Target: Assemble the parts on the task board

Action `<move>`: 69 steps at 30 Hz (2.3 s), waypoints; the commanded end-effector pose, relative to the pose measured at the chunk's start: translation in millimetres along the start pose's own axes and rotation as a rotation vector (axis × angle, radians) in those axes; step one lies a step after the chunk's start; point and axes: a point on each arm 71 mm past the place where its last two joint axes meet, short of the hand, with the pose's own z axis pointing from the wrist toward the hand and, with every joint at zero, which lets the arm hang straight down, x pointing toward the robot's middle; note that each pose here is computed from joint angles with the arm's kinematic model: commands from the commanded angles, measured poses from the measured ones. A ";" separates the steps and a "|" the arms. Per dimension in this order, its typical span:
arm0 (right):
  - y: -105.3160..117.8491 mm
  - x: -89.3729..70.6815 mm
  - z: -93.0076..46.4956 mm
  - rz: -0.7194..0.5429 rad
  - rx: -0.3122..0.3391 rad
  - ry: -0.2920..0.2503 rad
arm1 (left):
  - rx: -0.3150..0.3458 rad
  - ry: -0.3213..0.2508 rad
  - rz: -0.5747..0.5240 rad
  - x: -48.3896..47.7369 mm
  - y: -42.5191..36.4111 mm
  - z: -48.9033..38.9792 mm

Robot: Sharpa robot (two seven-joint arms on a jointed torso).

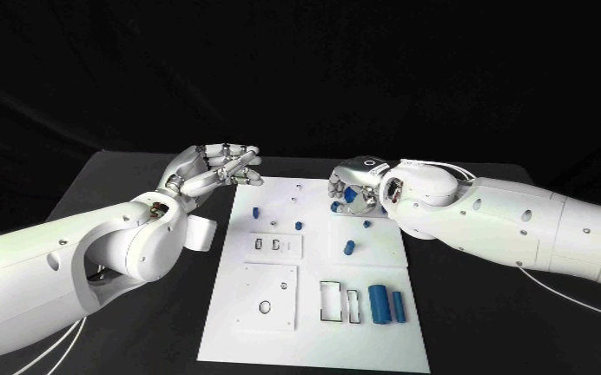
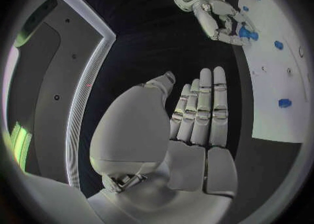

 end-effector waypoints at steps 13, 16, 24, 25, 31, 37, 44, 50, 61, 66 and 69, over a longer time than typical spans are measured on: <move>1.0 3.5 -0.3 -0.009 0.003 0.022 | -0.005 0.003 -0.013 -1.0 -0.3 1.1; 1.3 3.5 -0.1 -0.006 0.001 0.018 | -0.005 0.003 -0.014 -1.3 -0.2 1.1; 0.6 3.5 -0.3 0.010 0.001 0.013 | -0.014 0.001 -0.017 -3.4 1.0 1.9; 0.4 3.6 -0.3 0.015 0.001 0.014 | -0.015 0.000 -0.018 -3.7 1.2 2.1; -0.5 3.1 -0.8 0.033 0.004 0.006 | -0.021 -0.007 -0.018 -6.5 2.5 3.4; -0.7 -3.2 -3.4 0.053 0.009 -0.081 | -0.024 -0.012 -0.018 -8.3 3.3 4.0; 2.6 -11.6 -7.6 0.084 0.008 -0.181 | -0.028 -0.014 -0.021 -8.6 3.6 4.1; 8.1 -18.2 -6.1 0.092 0.007 -0.232 | -0.029 -0.013 -0.023 -8.2 3.8 4.2; 15.8 -22.4 15.9 0.095 0.024 -0.268 | -0.031 -0.006 -0.027 -5.4 3.8 4.7; 20.0 -21.7 25.8 0.101 0.020 -0.268 | -0.031 -0.003 -0.028 -4.3 3.8 4.8; 22.0 -21.3 30.4 0.103 0.019 -0.269 | -0.031 -0.003 -0.028 -4.2 3.8 4.7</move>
